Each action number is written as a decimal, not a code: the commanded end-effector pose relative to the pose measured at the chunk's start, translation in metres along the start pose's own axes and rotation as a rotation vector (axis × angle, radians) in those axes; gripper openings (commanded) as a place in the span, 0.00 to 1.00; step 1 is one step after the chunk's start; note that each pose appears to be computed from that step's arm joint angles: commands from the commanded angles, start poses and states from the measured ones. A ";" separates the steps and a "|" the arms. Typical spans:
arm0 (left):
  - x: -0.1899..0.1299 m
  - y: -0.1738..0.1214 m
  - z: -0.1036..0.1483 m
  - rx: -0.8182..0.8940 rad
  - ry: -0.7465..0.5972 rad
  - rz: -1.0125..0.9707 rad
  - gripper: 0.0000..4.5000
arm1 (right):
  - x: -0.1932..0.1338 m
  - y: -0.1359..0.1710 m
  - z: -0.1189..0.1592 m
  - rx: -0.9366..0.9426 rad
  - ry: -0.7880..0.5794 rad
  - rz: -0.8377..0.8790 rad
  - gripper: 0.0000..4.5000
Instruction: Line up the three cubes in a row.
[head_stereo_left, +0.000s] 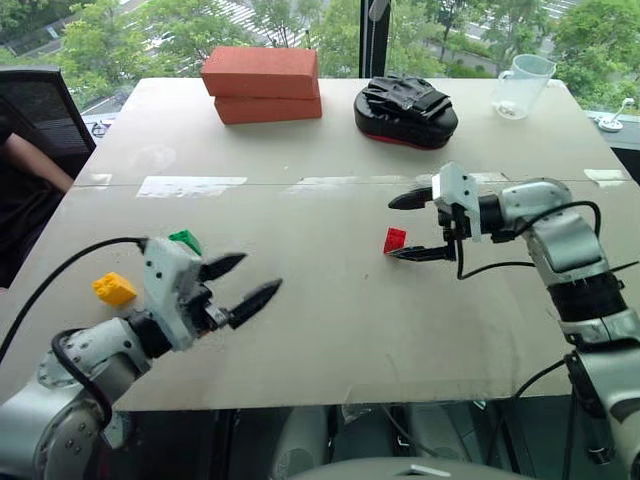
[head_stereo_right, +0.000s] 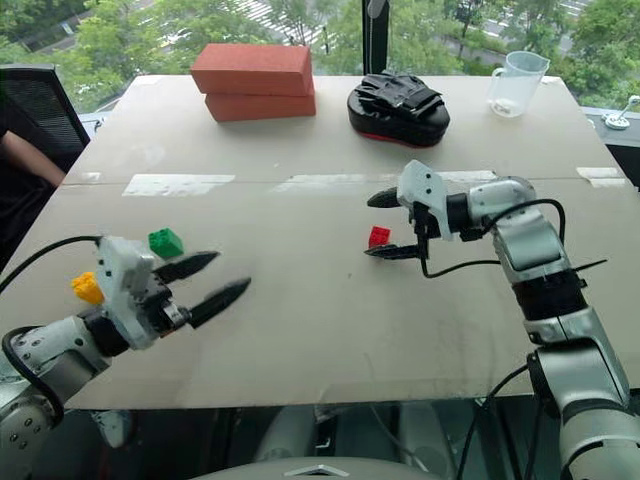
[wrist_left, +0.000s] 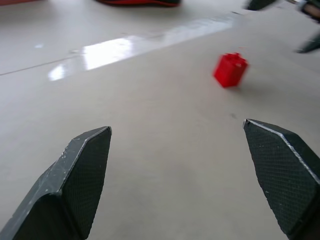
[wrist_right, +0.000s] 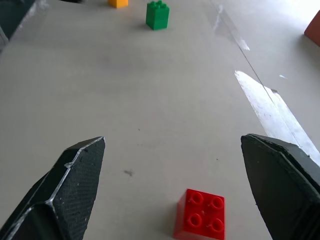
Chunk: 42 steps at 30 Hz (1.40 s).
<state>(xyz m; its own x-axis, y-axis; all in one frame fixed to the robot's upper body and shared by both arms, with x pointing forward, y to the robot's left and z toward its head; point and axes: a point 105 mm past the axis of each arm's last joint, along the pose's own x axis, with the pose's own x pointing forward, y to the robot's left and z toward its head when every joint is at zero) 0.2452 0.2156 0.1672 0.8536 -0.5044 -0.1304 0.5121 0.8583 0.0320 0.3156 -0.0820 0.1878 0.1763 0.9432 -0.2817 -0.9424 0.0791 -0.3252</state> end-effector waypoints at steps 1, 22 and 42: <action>-0.001 0.045 0.010 0.013 -0.018 0.222 0.97 | -0.009 0.015 0.040 -0.093 -0.134 -0.063 0.99; 0.021 0.118 -0.037 -0.189 0.157 0.743 0.60 | -0.027 0.057 0.050 -0.117 -0.177 -0.058 1.00; 0.107 -0.007 -0.005 0.393 0.243 -0.849 0.28 | -0.057 0.065 0.023 0.065 -0.096 -0.255 1.00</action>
<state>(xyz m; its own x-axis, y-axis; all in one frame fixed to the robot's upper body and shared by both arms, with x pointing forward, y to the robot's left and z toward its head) 0.3253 0.1642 0.1520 0.2597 -0.8783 -0.4014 0.9656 0.2299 0.1215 0.2460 -0.1235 0.1946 0.3797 0.9171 -0.1215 -0.9017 0.3375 -0.2702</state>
